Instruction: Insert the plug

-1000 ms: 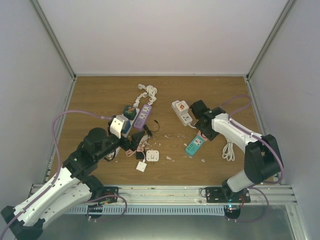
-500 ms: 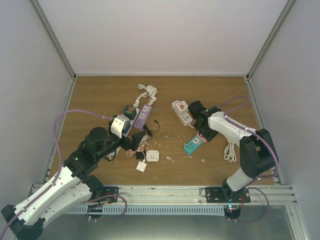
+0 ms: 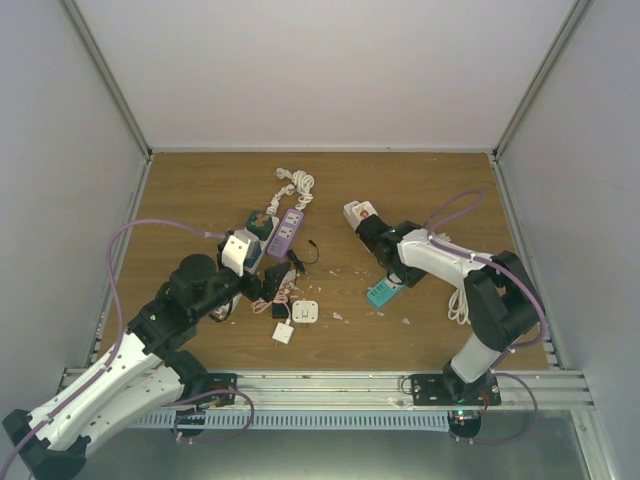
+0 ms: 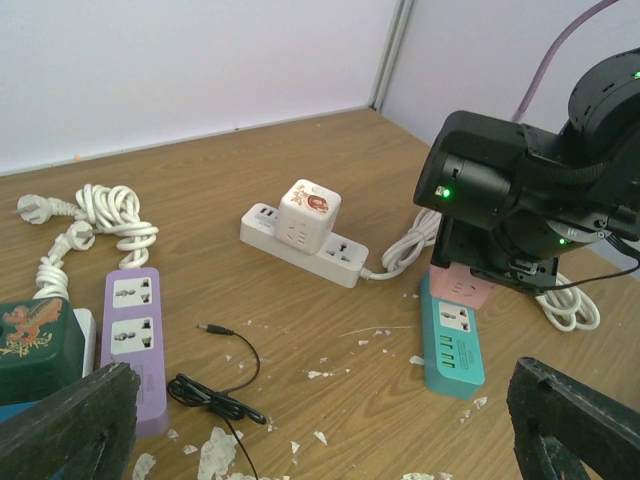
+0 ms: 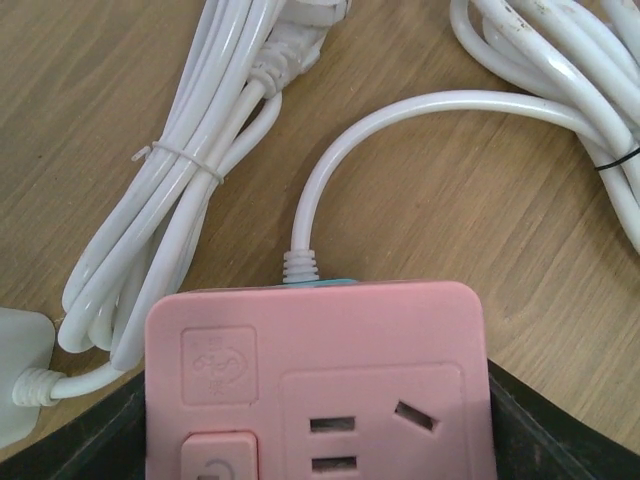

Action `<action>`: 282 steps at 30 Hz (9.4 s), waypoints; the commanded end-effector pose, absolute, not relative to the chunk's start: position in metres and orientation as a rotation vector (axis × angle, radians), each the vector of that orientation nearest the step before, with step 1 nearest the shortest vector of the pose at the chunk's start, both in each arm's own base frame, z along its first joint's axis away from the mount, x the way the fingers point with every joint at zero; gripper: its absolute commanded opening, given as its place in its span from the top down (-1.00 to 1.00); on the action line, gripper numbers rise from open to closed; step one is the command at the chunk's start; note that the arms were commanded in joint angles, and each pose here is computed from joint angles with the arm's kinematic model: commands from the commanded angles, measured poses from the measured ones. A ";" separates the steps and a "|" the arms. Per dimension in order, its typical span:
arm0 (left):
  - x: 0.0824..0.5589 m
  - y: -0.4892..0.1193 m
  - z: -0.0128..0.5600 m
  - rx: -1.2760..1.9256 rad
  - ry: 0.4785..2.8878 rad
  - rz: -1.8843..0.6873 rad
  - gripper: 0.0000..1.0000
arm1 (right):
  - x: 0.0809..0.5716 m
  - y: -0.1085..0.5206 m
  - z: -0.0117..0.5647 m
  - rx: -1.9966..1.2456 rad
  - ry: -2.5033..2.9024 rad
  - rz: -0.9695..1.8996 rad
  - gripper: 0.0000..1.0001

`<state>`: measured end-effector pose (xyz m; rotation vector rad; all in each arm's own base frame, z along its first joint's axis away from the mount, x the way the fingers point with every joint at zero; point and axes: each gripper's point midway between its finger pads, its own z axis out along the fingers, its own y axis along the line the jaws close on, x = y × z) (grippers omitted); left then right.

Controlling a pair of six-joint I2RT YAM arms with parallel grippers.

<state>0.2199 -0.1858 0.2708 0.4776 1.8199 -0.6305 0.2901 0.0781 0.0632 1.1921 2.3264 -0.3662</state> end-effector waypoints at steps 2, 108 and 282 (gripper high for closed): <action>0.223 -0.186 0.277 0.459 1.789 -0.638 -0.98 | 0.212 0.049 -0.004 1.385 2.453 -0.718 0.97; 0.223 -0.166 0.361 0.198 1.850 -0.723 -0.98 | 0.231 0.330 0.200 -0.537 2.146 0.564 0.03; 0.348 -0.100 0.156 0.614 2.148 -0.217 0.45 | 0.191 0.279 0.185 -0.448 2.040 0.846 -0.76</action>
